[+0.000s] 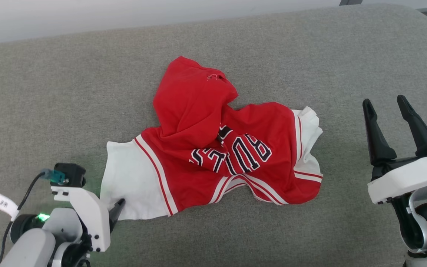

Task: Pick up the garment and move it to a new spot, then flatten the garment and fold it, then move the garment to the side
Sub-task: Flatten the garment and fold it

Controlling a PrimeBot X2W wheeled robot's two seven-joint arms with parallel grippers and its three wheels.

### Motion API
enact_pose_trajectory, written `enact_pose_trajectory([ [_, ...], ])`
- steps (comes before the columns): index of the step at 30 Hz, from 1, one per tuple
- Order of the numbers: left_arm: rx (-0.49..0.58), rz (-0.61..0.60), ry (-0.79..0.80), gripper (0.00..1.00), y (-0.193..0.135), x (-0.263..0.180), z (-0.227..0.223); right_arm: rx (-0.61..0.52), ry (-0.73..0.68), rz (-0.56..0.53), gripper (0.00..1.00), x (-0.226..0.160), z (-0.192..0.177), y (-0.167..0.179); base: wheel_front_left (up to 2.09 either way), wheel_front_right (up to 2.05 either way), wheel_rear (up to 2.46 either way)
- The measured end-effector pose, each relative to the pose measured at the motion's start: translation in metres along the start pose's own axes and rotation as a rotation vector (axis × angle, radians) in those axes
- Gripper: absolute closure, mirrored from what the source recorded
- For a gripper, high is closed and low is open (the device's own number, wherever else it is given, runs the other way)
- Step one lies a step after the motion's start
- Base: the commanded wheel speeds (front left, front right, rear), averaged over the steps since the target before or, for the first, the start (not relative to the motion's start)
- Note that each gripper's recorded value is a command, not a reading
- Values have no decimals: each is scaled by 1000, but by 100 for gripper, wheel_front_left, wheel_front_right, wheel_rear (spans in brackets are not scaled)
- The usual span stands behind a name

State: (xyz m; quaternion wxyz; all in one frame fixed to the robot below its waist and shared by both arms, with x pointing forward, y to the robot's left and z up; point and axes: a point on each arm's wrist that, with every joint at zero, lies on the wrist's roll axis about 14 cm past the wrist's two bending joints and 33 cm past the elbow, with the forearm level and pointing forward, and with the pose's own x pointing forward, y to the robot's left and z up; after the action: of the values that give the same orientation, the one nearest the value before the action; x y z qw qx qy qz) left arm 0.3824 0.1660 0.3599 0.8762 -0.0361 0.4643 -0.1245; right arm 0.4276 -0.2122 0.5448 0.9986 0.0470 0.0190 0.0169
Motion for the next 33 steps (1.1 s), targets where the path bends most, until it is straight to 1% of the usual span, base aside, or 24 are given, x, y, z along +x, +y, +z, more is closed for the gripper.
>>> enact_pose_trajectory([
  [1,5,-3,12,57,-1,1,0,2,-2,-4,0,0,-1,-1,0,0,0],
  [2,8,-7,17,100,-1,2,0,4,-3,-6,0,0,-1,-1,0,0,0],
  [9,-31,31,-8,100,15,-4,8,14,-8,-15,0,2,-2,-4,0,0,0],
  [11,-44,68,-25,100,29,-11,10,14,-7,-9,0,3,-2,-3,0,0,0],
  [16,-82,207,-54,100,79,-36,9,24,-2,2,0,7,-5,-2,0,0,0],
  [20,-107,276,-60,100,103,-53,4,22,9,-4,0,9,-8,-7,0,0,0],
  [25,-136,317,-40,100,116,-64,-8,15,20,2,0,13,-10,-8,0,0,0],
  [29,-172,281,-33,100,110,-63,-15,19,42,13,0,14,-15,-6,0,0,0],
  [30,-174,272,-32,93,109,-63,-16,20,49,15,0,14,-17,-5,0,0,0],
  [31,-174,272,-32,69,109,-63,-16,20,49,15,0,14,-17,-5,0,0,0],
  [32,-175,265,-33,58,108,-63,-16,25,54,17,0,14,-18,-5,0,0,0],
  [33,-180,258,-35,26,108,-62,-15,30,57,23,0,14,-18,-3,0,0,0],
])
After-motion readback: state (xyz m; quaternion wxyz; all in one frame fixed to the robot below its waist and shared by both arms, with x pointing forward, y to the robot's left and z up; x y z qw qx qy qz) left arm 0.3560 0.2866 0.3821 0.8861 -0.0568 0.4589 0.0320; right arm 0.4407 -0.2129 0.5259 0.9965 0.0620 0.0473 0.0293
